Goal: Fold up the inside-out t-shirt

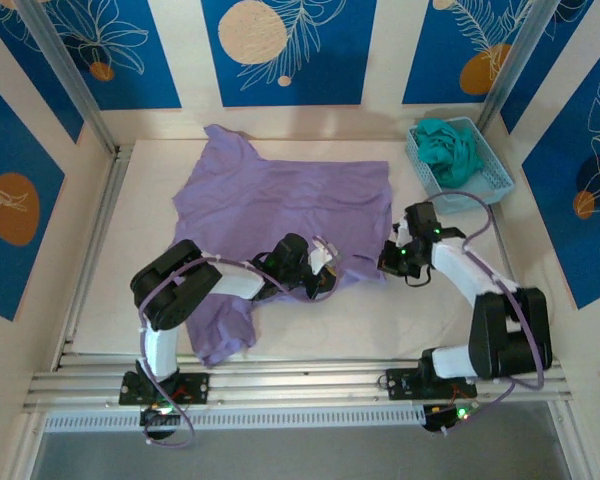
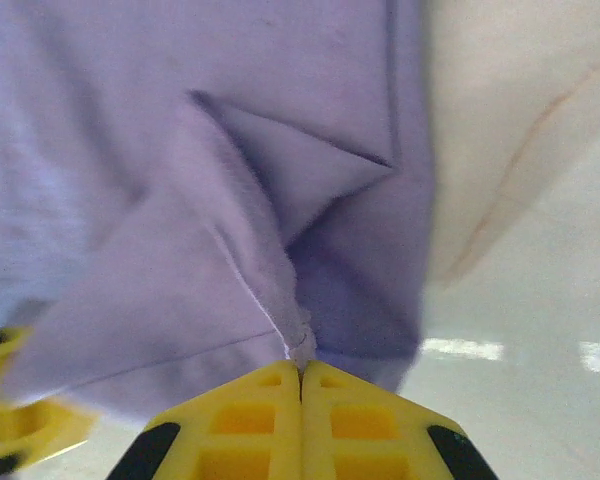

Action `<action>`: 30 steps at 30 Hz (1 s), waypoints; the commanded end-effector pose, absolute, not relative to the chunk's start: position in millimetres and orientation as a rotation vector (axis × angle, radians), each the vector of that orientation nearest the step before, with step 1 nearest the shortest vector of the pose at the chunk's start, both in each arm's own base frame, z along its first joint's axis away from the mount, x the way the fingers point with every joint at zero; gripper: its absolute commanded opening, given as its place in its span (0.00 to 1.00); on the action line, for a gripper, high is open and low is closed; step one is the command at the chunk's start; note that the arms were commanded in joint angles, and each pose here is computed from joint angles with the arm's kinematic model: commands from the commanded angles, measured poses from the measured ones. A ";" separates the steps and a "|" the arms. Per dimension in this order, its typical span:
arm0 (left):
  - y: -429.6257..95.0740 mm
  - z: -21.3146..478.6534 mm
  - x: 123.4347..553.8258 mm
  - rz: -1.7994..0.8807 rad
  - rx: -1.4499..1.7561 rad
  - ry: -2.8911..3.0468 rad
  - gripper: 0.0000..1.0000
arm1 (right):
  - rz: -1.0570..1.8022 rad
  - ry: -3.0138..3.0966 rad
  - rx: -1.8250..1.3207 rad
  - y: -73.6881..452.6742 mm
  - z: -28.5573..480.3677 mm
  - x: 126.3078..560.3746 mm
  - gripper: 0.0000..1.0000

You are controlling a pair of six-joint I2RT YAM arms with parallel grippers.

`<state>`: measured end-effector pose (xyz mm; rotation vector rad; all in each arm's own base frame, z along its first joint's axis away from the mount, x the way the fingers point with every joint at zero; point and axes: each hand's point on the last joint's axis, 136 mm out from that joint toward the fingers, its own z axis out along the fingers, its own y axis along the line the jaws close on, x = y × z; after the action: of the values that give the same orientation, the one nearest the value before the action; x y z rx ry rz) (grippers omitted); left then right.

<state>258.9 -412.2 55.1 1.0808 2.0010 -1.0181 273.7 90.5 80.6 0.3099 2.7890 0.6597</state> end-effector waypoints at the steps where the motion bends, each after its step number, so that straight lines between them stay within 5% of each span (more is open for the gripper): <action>1: -415.8 51.6 275.1 -0.990 1.014 2.031 0.00 | 1.046 2.575 0.232 116.8 133.0 274.3 0.00; 12: -421.3 60.4 291.6 -0.930 0.997 2.033 0.00 | 1.271 2.397 0.230 109.6 172.0 282.6 0.00; 30: -407.3 83.9 280.1 -0.997 0.987 1.898 0.00 | 0.887 2.610 0.333 84.7 123.5 275.5 0.00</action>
<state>281.6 -406.4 59.3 0.9887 2.0035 -0.9503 283.0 92.3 138.0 0.3092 2.5320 1.0004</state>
